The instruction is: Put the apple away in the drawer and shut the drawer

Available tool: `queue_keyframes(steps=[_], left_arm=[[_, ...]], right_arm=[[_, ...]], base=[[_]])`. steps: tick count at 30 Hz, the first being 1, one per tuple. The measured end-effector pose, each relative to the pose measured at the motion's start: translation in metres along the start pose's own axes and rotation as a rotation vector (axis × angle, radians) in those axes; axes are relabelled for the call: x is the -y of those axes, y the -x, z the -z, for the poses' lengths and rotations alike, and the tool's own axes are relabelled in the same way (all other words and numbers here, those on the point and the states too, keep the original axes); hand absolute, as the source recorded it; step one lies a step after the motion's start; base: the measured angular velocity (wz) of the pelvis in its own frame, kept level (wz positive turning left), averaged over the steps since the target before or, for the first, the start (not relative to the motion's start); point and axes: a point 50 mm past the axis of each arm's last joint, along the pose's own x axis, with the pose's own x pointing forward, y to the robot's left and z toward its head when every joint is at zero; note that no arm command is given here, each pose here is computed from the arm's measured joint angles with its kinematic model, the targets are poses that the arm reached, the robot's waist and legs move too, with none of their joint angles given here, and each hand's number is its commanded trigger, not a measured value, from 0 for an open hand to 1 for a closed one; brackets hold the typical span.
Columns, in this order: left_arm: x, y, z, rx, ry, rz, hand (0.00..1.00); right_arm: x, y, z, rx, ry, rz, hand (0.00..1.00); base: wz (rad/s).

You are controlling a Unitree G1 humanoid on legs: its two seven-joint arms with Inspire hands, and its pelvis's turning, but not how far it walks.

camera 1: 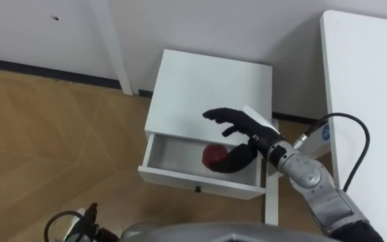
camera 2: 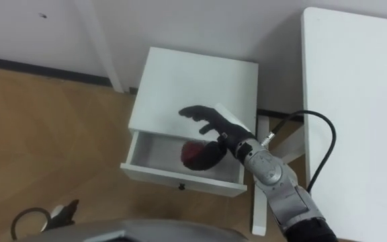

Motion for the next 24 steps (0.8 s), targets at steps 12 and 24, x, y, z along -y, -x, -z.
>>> queue_keyframes(steps=[12, 24], left_arm=[[0.001, 0.001, 0.001, 0.008, -0.003, 0.006, 0.0], [-0.002, 0.006, 0.025, -0.078, 0.083, -0.023, 0.0]], right_arm=[[0.001, 0.0, 0.0, -0.001, 0.001, 0.007, 0.0], [0.001, 0.017, 0.064, -0.259, -0.129, 0.138, 0.0]], base=[[0.0], [0.01]])
